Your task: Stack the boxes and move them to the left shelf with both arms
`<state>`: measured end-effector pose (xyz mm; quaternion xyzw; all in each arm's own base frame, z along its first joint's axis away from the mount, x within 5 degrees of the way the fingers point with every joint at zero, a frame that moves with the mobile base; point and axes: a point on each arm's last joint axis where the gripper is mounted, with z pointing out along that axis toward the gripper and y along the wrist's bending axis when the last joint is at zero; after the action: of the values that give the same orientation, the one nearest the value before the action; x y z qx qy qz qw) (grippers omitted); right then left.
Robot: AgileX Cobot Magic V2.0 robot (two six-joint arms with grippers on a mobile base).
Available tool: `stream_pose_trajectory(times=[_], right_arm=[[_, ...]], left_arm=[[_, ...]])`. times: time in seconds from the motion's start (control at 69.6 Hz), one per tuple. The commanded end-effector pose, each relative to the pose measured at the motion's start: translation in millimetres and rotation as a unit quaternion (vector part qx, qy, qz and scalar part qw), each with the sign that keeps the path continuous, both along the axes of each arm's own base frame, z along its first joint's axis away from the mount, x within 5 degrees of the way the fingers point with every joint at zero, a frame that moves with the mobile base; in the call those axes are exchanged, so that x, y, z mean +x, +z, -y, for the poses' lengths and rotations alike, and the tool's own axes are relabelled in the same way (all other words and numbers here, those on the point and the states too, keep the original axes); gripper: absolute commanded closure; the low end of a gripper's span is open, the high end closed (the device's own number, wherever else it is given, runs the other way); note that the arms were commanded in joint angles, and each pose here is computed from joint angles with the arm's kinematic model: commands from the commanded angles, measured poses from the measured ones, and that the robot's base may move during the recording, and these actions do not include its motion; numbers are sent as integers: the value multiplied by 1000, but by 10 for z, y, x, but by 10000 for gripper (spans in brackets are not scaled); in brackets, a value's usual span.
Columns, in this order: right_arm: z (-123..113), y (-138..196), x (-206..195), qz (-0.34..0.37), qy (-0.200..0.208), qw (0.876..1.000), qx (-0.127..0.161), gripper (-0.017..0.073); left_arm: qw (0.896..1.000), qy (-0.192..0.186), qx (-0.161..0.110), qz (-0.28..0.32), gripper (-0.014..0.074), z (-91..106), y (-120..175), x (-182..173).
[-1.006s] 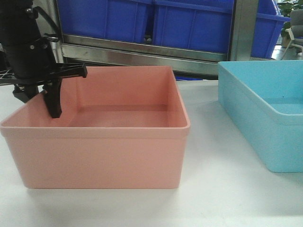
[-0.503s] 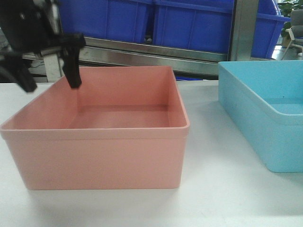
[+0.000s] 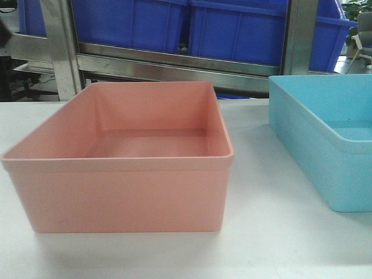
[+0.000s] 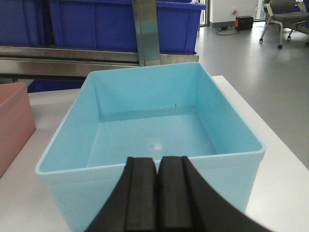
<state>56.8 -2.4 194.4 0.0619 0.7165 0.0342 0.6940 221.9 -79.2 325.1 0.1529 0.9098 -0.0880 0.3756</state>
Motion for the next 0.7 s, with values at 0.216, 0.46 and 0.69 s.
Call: stream_pose_trajectory(times=[0.216, 0.46, 0.69], right_arm=[[0, 711, -99, 83, -3, 997, 2, 503], [18, 1455, 208, 26, -7, 1000, 5, 499], [38, 1837, 778, -26, -8, 1000, 6, 396]], left_arm=[[983, 10, -59, 173, 608, -219, -96, -638], [975, 13, -71, 210, 608, -273, -137, -780], [975, 13, -71, 210, 608, -273, -137, -780]])
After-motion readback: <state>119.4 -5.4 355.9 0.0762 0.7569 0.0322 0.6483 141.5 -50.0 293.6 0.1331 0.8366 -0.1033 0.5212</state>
